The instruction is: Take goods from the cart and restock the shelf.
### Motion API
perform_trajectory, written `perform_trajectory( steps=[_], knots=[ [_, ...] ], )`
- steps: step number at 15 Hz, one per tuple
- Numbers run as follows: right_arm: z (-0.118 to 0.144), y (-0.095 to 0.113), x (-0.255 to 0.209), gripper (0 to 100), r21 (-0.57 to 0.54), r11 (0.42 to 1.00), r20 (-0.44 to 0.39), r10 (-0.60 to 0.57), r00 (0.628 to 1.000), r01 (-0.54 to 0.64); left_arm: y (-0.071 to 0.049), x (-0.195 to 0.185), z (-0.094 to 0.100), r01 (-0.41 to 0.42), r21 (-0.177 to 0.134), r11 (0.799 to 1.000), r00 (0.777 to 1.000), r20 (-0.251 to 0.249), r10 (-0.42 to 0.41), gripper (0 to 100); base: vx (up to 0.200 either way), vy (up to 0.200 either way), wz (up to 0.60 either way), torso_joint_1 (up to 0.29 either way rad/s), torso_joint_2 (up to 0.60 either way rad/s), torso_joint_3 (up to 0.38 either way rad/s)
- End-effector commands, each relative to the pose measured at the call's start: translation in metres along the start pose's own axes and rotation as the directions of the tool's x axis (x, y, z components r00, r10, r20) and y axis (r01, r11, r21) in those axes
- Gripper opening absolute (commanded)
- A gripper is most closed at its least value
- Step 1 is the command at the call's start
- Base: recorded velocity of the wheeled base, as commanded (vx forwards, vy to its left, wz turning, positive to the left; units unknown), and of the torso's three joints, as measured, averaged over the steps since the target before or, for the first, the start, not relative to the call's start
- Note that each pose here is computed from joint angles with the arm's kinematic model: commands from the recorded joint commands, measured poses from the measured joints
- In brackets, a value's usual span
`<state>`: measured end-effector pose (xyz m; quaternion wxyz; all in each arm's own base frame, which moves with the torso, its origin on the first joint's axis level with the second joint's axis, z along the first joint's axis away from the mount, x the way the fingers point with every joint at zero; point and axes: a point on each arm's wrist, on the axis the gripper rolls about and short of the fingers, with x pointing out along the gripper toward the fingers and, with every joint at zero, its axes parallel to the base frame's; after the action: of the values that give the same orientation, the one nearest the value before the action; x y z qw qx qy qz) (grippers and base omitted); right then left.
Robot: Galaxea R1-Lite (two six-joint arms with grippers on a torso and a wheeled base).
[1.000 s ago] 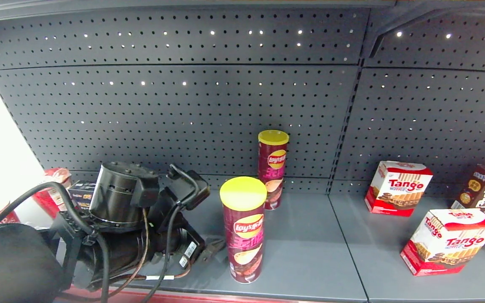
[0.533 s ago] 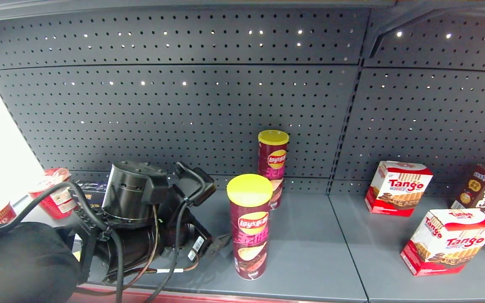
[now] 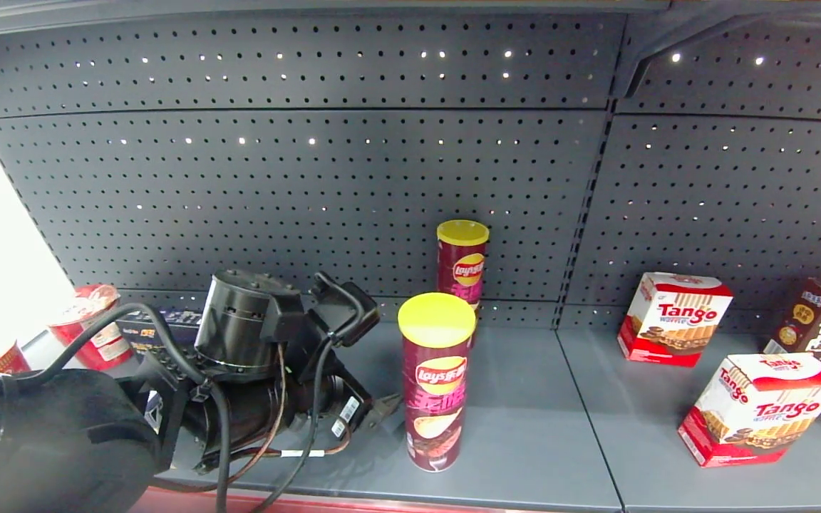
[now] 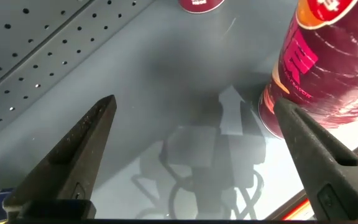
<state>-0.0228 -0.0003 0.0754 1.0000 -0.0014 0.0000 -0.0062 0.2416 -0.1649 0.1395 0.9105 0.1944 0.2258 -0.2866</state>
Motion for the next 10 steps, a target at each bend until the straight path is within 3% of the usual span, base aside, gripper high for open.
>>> perform_trajectory(
  steps=[1, 10],
  knots=[
    [0.0001, 0.0, 0.0, 100, 0.0, 1.0, 0.0, 0.0, 1.0, 0.0, -0.0005, 0.0008, 0.001, 0.001, 0.001, 1.0, 1.0, 0.002, -0.001, 100, 0.0, 0.0, 0.0, 0.0, 0.0, 0.0],
    [0.0001, 0.0, 0.0, 100, 0.0, 1.0, 0.0, 0.0, 1.0, 0.0, -0.003, 0.0053, 0.0058, 0.008, 0.006, 1.0, 1.0, 0.012, -0.008, 100, 0.0, 0.0, 0.0, 0.0, 0.0, 0.0]
  ],
)
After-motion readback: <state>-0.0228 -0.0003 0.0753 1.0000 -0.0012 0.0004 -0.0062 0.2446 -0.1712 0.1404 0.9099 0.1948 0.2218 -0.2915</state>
